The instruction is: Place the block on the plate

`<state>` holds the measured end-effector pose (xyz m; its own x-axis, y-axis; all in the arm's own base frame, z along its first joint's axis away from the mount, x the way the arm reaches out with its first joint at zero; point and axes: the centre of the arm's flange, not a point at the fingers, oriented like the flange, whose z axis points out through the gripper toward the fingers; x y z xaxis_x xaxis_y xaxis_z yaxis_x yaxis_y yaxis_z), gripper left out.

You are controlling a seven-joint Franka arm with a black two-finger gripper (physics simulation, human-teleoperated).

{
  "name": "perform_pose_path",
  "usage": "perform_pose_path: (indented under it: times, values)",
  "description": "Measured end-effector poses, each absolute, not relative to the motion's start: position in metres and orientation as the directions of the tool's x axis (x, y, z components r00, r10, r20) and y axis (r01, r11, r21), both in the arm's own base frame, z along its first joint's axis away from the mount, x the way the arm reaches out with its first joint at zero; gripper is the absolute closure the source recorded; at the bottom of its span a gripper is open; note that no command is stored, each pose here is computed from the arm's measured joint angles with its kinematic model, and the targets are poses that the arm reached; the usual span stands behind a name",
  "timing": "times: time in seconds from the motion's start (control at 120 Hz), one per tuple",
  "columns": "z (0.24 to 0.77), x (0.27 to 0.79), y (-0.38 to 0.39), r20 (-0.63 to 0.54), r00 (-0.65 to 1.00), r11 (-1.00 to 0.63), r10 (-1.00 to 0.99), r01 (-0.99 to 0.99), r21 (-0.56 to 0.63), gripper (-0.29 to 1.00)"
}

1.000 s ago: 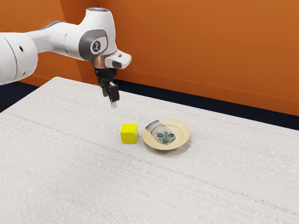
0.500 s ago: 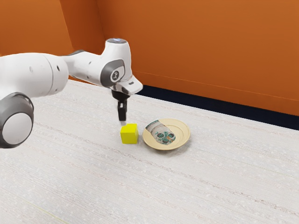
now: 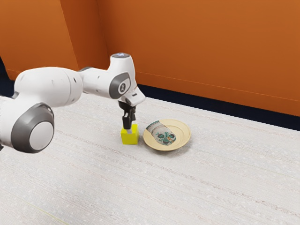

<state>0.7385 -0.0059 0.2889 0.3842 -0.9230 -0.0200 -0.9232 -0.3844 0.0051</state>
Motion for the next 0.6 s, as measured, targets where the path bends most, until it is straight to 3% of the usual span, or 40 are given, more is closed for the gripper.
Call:
perform_pose_path:
  times: [0.375, 0.492, 0.6]
  values:
    - [0.250, 0.740, -0.007, 0.000, 0.334, -0.334, -0.942, -0.942, 0.026, 0.00]
    - [0.252, 0.741, -0.007, 0.004, 0.322, -0.322, -0.947, -0.946, 0.021, 0.24]
    - [0.258, 0.741, -0.006, 0.007, 0.312, -0.312, -0.950, -0.950, 0.013, 0.28]
